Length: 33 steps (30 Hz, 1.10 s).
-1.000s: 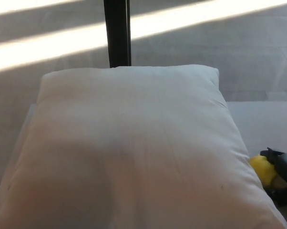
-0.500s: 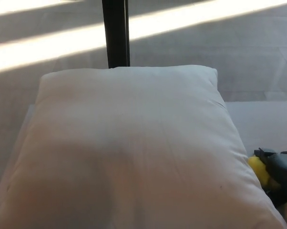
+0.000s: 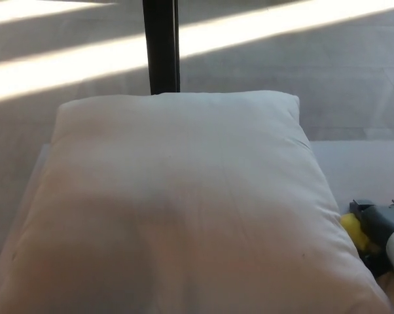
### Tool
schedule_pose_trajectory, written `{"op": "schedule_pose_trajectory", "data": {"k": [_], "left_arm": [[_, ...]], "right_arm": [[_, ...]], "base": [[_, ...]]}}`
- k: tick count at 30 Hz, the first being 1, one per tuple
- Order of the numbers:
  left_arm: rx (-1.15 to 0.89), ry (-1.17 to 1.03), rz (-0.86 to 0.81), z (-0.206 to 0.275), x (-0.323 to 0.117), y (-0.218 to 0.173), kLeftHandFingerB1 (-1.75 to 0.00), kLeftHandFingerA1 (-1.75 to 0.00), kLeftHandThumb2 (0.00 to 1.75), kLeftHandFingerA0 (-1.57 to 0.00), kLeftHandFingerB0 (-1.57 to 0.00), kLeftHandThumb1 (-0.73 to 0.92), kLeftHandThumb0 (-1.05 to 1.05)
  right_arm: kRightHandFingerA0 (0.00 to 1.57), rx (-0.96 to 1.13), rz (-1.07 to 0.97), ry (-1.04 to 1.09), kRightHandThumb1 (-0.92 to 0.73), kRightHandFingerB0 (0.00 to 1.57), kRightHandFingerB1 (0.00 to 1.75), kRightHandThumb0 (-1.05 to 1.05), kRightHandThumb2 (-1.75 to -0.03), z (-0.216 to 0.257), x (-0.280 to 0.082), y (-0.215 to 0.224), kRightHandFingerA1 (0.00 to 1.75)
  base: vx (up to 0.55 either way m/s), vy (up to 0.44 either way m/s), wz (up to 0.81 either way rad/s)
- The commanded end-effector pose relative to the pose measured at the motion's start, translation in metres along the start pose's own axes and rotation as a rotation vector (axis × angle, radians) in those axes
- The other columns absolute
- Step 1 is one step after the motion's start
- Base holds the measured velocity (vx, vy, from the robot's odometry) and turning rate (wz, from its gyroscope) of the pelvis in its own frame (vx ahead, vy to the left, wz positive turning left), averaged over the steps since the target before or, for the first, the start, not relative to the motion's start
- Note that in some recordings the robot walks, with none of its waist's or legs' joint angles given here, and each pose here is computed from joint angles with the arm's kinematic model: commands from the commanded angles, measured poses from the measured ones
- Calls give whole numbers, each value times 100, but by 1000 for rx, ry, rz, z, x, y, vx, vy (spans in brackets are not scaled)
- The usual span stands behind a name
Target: A hammer is kept on the right hand side and a pillow is kept on the left hand side on the desk infront of the robot and the robot uses its right hand to pick up the hammer and makes a downward swinging motion to hit the pillow
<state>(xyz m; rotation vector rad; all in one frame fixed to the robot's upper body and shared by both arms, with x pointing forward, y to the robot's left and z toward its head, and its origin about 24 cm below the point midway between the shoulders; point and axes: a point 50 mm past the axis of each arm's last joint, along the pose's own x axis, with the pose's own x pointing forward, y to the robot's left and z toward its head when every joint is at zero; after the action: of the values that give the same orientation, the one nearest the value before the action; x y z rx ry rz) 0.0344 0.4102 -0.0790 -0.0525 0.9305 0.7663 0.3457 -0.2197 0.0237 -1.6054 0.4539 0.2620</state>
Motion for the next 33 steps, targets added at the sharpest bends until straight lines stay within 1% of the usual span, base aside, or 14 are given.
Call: {"op": "schedule_pose_trajectory", "data": {"k": [1, 4, 6, 10, 11, 15, 18, 20, 22, 24, 25, 26, 28, 33], "left_arm": [[-11, -32, 16, 6, 0, 4, -51, -57, 63, -80, -68, 77, -68], [-2, -33, 10, 8, 1, 3, -50, -55, 63, -76, -65, 78, -68], [-3, -34, 9, 8, 0, 3, -49, -54, 63, -76, -64, 78, -68], [-3, -29, 19, 10, 2, 1, -49, -54, 64, -80, -68, 77, -70], [-9, -29, 19, 10, 2, 1, -50, -55, 63, -79, -68, 75, -71], [6, -37, 14, 11, 2, 0, -49, -54, 63, -80, -68, 78, -70], [24, -41, 6, 12, 2, -1, -49, -54, 64, -79, -68, 79, -69], [20, -37, 11, 12, 2, -1, -48, -53, 64, -78, -69, 78, -70], [20, -41, 9, 15, 3, -2, -49, -54, 64, -79, -69, 78, -69], [20, -39, 9, 15, 3, -2, -49, -55, 64, -81, -67, 77, -70], [19, -42, 9, 15, 3, -2, -50, -54, 63, -81, -69, 76, -70], [8, -45, 10, 14, 3, -2, -50, -55, 63, -82, -70, 75, -70], [11, -48, 7, 14, 3, -2, -51, -55, 63, -81, -69, 76, -70], [7, -49, 2, 15, 3, -2, -48, -53, 63, -77, -65, 77, -69]], "right_arm": [[50, -41, 236, 16, -46, 13, 42, -64, -83, 12, -6, 55, 68], [44, -54, 231, -8, -59, 23, 31, -62, -58, 22, -6, 56, 58], [28, -65, 237, -18, -48, 16, 41, -70, -82, 28, -6, 56, 59], [19, -77, 231, -17, -58, 22, 30, -64, -58, 33, -7, 56, 52], [5, -110, 237, -23, -45, 13, 44, -73, -81, 36, -7, 56, 55], [9, -160, 273, -34, -55, 15, 33, -70, -57, 42, -10, 65, 60], [18, -162, 285, -45, -43, 10, 43, -71, -80, 42, -11, 69, 60], [81, -92, 271, -89, -66, 36, 35, -31, -61, 38, -12, 76, 114], [73, -83, 257, -105, -71, 72, 44, -23, -63, 36, -13, 77, 146], [94, -97, 237, -144, -40, 87, 73, -37, -83, 34, -15, 80, 122], [77, -120, 210, -177, -56, 91, 66, -29, -61, 32, -17, 82, 153], [75, -130, 178, -197, -68, 76, 115, -25, -68, 30, -18, 85, 165], [74, -117, 135, -220, -72, 66, 145, -24, -75, 27, -20, 88, 171], [76, -127, 78, -248, -76, 73, 119, -30, -82, 17, -22, 91, 166]], "base": [[0, 0, 0], [0, 0, 0], [0, 0, 0], [0, 0, 0], [0, 0, 0], [0, 0, 0], [0, 0, 0], [0, 0, 0], [0, 0, 0], [0, 0, 0], [0, 0, 0], [0, 0, 0], [0, 0, 0], [0, 0, 0]]}}
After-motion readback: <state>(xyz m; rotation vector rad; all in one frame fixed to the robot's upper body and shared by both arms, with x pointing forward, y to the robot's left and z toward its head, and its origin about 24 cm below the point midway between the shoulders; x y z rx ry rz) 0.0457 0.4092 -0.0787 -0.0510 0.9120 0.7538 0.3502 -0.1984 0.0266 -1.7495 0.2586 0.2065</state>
